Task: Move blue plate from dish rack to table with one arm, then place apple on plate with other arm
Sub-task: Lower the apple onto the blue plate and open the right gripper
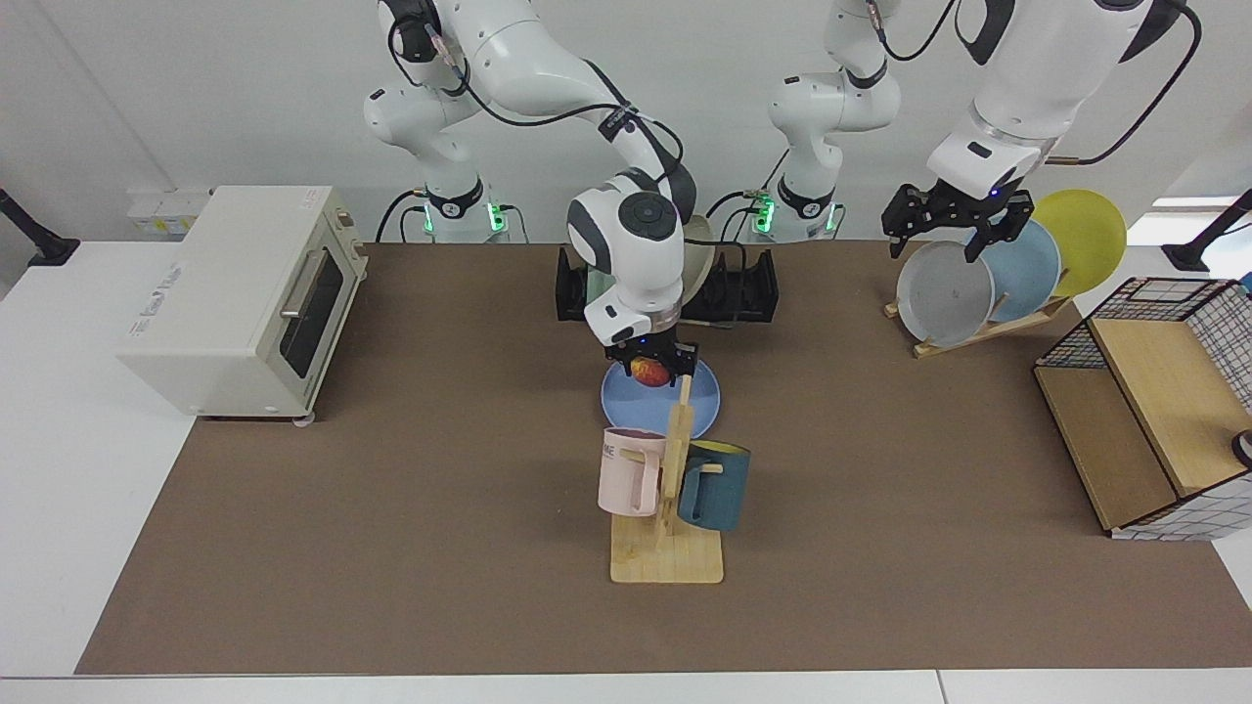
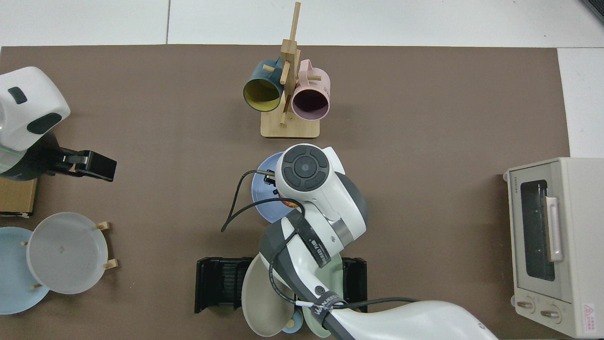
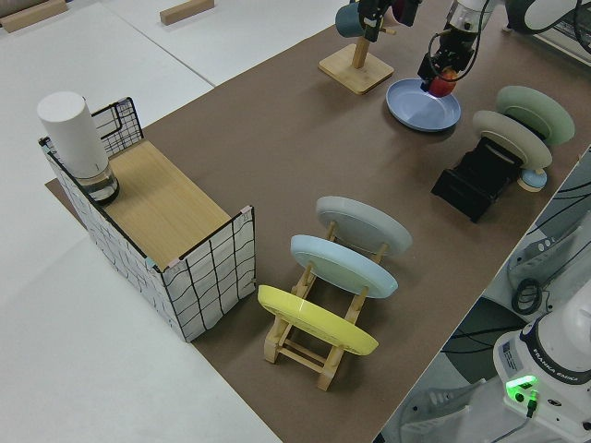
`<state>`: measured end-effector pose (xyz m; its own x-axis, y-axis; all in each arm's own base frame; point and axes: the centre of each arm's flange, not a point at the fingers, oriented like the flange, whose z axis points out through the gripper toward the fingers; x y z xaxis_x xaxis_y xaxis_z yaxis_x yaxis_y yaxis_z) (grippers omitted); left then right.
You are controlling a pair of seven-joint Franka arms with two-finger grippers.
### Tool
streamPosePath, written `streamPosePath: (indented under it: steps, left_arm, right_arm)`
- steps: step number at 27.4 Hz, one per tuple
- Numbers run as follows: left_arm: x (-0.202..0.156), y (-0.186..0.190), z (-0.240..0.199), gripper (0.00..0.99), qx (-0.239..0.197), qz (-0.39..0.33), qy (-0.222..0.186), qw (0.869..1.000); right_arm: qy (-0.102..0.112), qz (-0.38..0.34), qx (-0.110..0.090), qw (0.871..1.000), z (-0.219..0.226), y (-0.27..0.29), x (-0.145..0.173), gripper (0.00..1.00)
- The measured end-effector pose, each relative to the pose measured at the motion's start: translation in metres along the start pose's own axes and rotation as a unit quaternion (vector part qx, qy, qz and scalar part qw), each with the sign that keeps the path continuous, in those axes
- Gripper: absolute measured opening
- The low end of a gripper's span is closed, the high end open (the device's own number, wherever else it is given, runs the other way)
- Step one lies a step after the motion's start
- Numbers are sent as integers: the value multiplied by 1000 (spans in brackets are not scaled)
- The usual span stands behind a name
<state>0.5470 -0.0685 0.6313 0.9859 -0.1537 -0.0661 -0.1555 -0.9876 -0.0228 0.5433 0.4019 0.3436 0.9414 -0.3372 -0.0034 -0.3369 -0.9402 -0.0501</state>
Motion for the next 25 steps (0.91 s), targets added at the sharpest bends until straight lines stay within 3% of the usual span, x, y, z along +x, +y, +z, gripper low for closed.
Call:
streamPosePath:
  steps: [13, 19, 23, 25]
  left_arm:
    - [0, 0, 0, 991, 0, 0, 0, 1000]
    - [0, 0, 0, 991, 0, 0, 0, 1000]
    - [0, 0, 0, 991, 0, 0, 0, 1000]
    - [0, 0, 0, 991, 0, 0, 0, 1000]
  right_arm:
    - [-1, 7, -10, 1000, 35, -9, 5, 758]
    - [5, 7, 0, 1000, 40, -12, 7, 767]
    - [6, 4, 1, 1000, 40, -15, 4, 987]
    - [6, 3, 2, 1000, 36, -17, 3, 1000]
